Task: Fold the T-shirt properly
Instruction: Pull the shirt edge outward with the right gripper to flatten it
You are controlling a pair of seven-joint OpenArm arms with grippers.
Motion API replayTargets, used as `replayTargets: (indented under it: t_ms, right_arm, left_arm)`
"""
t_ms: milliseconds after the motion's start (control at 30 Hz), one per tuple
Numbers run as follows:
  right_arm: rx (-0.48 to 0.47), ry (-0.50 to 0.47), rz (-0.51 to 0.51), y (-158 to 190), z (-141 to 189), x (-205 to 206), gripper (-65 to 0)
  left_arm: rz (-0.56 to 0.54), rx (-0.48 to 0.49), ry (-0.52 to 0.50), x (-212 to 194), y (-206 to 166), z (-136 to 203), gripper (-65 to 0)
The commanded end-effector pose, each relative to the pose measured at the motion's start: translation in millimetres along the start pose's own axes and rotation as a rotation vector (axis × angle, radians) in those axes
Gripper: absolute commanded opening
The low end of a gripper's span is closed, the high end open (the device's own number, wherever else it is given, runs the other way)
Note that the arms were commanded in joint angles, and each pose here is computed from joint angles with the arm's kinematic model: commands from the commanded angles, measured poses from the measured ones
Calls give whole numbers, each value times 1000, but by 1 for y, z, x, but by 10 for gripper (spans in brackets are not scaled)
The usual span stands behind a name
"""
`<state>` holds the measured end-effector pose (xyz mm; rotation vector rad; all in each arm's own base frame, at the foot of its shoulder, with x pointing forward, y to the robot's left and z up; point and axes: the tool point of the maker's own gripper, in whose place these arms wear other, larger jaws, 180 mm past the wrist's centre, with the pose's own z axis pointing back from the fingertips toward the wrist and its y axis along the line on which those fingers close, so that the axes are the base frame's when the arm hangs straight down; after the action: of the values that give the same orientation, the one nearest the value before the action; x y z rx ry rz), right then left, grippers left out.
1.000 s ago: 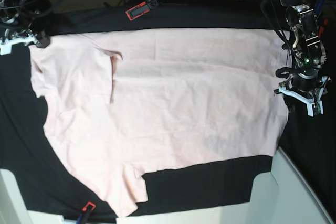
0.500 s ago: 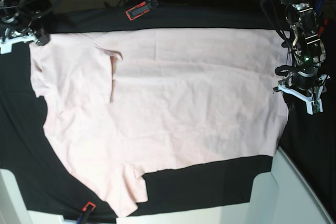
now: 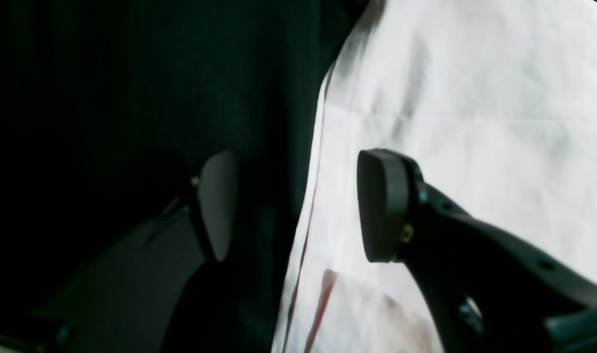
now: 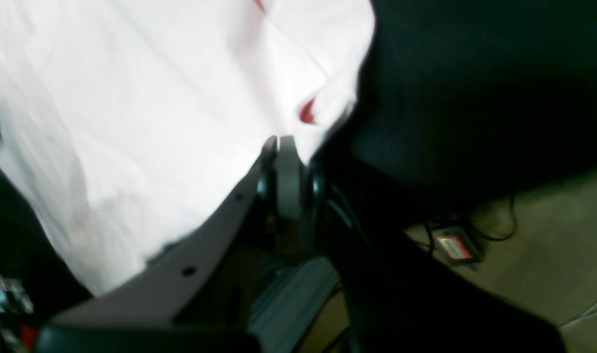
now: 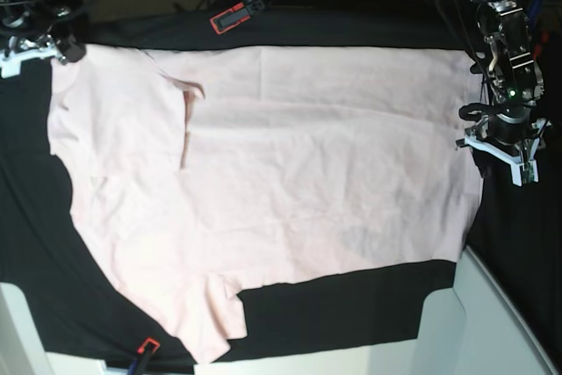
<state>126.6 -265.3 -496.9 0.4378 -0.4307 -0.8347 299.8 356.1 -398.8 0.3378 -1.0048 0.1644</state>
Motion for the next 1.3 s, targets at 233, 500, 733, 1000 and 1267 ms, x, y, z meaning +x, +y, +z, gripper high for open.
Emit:
replayTargets:
  t_ms: [233, 500, 733, 1000, 1267]
  right_arm:
    - [-71, -35, 25, -21, 30, 10, -650]
    - [-122, -38, 70, -25, 50, 6, -650]
    - [-131, -13, 53, -30, 50, -10, -650]
    - [-142, 8, 42, -36, 52, -21, -650]
    - [-138, 12, 49, -34, 51, -21, -650]
  left_arm:
    - [-8, 8, -60, 21, 5, -1, -270]
    - [-9, 5, -59, 21, 4, -2, -270]
    - [-7, 10, -57, 20, 6, -1, -270]
    - [-7, 10, -57, 20, 6, -1, -270]
    - [-7, 10, -57, 20, 6, -1, -270]
